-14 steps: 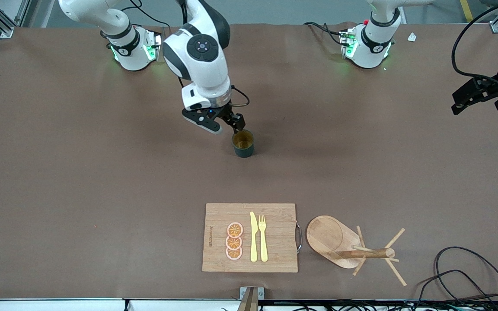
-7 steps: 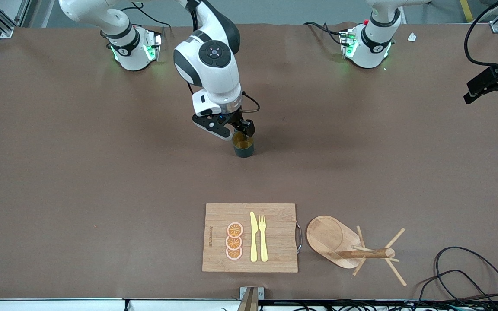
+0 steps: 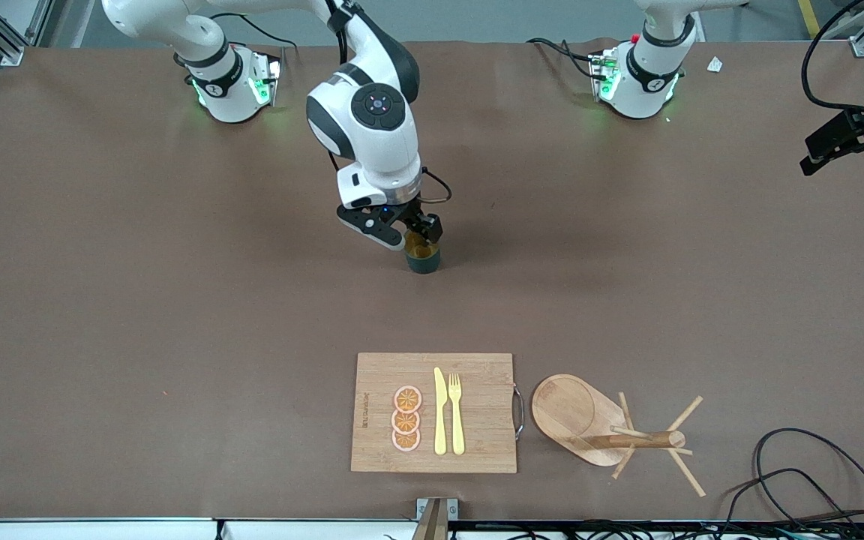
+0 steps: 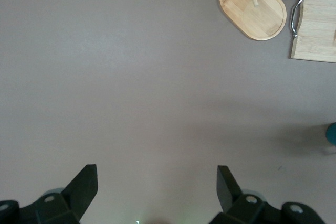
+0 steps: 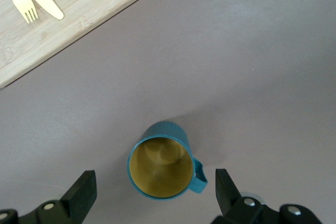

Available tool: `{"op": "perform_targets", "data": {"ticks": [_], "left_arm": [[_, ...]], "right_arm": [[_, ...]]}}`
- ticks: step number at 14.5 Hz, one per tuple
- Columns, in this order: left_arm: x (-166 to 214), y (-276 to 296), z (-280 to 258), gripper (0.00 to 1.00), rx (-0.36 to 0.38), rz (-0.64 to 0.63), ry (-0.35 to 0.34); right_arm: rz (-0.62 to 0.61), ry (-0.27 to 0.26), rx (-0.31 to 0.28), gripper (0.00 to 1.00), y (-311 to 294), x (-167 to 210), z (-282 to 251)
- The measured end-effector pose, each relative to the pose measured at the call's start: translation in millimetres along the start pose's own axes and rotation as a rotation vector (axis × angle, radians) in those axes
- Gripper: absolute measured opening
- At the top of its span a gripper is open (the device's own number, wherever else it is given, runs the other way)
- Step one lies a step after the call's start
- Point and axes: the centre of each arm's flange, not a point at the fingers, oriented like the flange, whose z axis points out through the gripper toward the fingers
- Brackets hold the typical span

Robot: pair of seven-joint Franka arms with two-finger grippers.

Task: Transfer cup from left to right arm and place
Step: 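Close the right gripper on the teal mug's rim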

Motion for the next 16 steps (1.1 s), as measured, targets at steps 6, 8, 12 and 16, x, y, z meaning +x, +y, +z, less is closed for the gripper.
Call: {"op": "perform_targets", "data": {"ticks": [6, 8, 12, 16], "left_arm": [[0, 4, 1, 1.00, 0.000, 0.007, -0.001], [-1, 8, 1, 1.00, 0.001, 0.015, -0.003], [-2, 19, 1, 1.00, 0.001, 0.036, -0.002], [-4, 36, 1, 1.00, 0.024, 0.071, 0.001]], "right_arm": [[-0.072, 0.023, -0.028, 1.00, -18, -30, 27], [-0.096, 0.022, -0.043, 1.00, -23, -44, 41], [-0.117, 0.021, -0.049, 1.00, -37, -59, 60], [-0.115, 0.039, -0.048, 1.00, -43, -51, 66]]}}
